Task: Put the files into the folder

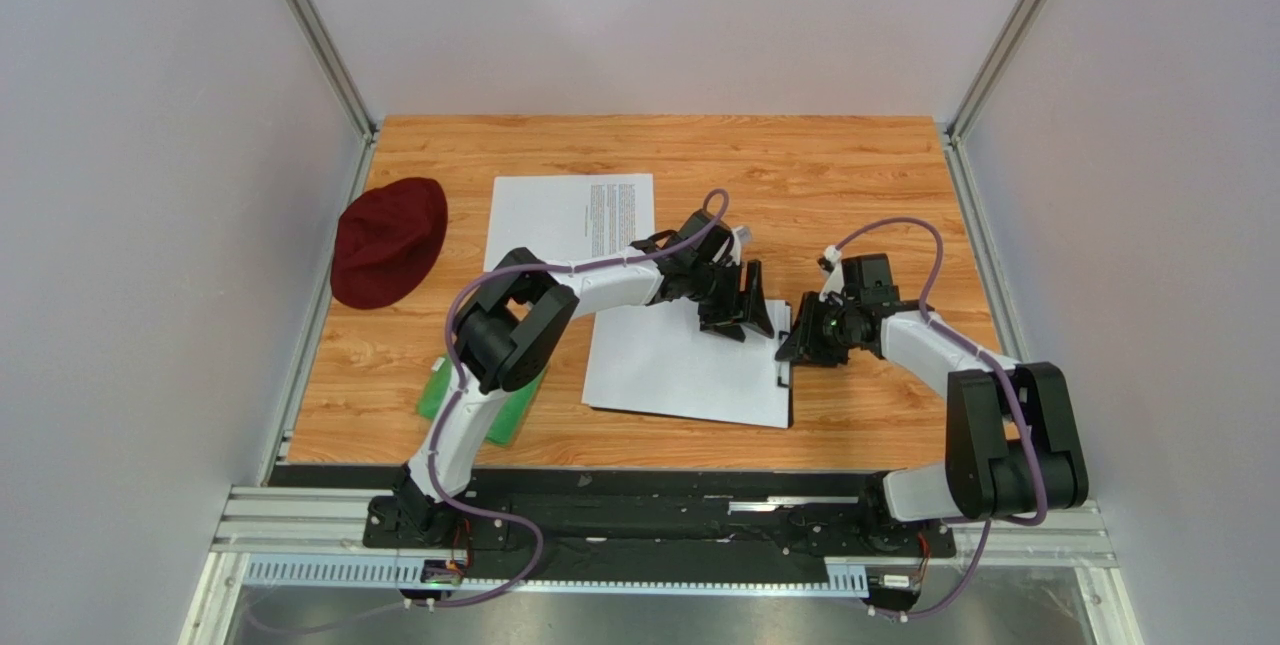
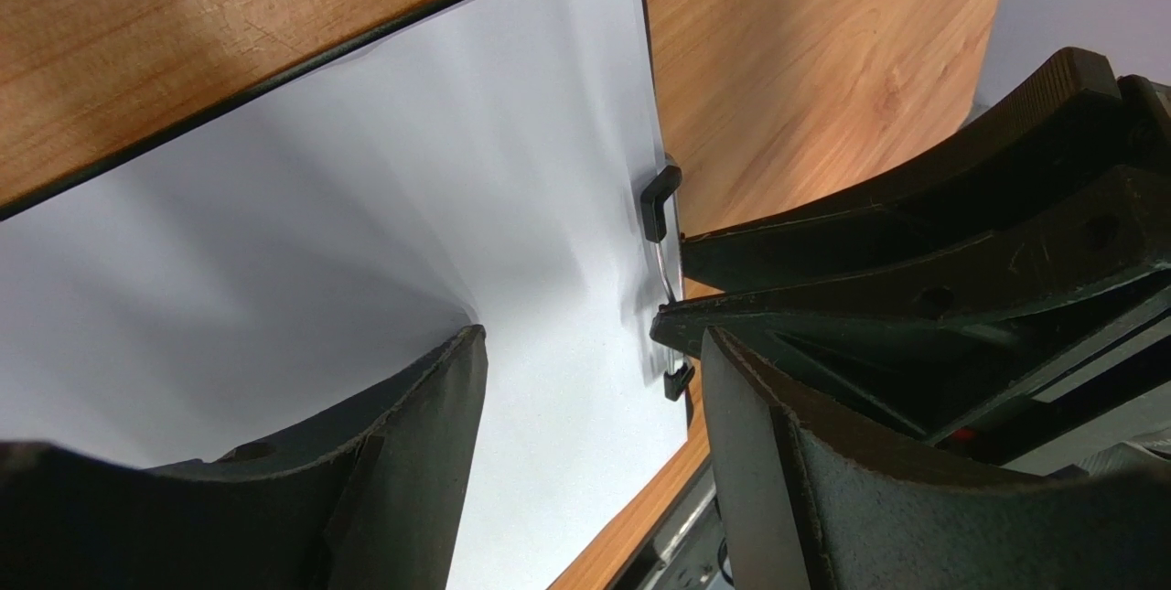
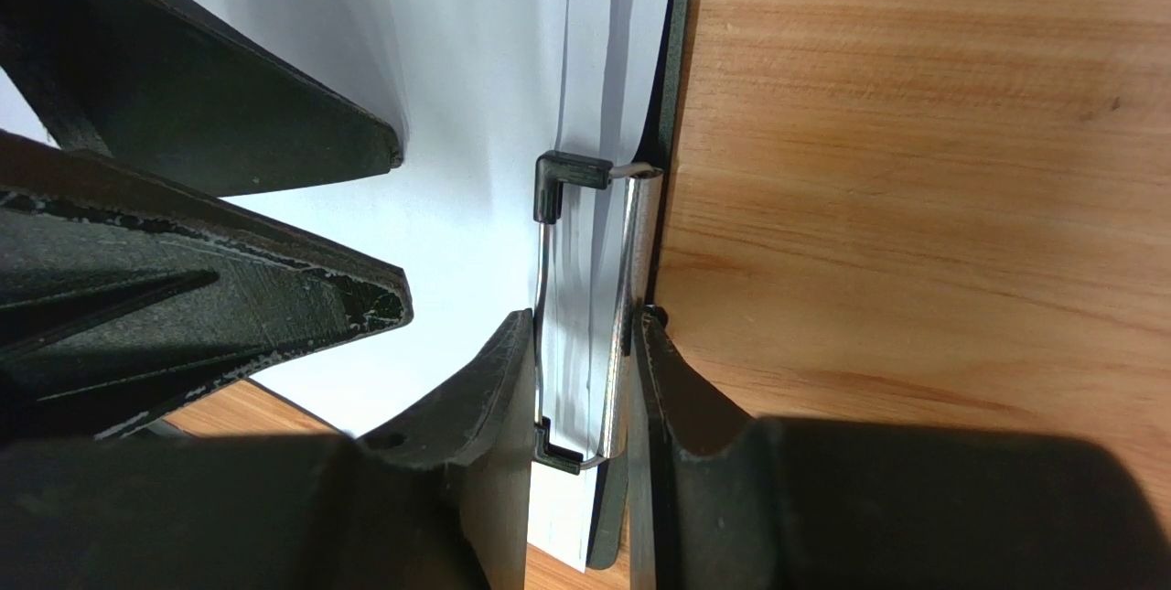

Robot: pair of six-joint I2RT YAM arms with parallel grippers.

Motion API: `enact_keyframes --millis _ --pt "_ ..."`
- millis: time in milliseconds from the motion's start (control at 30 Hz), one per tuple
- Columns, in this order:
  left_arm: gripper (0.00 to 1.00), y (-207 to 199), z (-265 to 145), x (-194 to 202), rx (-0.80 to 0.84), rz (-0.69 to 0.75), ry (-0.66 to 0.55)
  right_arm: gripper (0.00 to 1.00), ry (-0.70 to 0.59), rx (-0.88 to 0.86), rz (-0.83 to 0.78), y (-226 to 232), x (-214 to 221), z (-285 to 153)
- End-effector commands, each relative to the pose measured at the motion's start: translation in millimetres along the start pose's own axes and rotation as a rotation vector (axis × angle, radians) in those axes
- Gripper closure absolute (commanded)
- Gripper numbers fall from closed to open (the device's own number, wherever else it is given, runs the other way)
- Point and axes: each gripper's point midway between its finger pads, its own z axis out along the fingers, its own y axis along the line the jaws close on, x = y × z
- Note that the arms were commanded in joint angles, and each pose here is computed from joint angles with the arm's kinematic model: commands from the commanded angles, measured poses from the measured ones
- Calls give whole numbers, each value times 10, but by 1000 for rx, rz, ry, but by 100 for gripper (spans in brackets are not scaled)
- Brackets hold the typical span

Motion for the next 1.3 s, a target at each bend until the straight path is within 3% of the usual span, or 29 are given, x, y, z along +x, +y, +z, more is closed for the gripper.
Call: enact_keyframes --millis 0,433,500,667,767,1000,1267 --pt "32 136 156 83 -24 -2 10 100 -15 -29 -64 173 -139 -37" --pt "32 58 183 51 -1 -3 5 100 47 99 -112 154 -103 46" --pt "32 23 148 40 4 3 -2 86 66 156 -113 101 -69 59" --pt "31 -80 51 25 21 23 -16 62 104 163 -63 62 29 175" --pt "28 -138 -33 -2 30 39 -30 56 121 180 -55 25 61 195" --pt "19 -403 -234 -71 82 74 -57 50 133 188 -64 4 77 188" --pt "15 -790 -675 -111 142 123 -113 53 143 289 -73 -172 82 167"
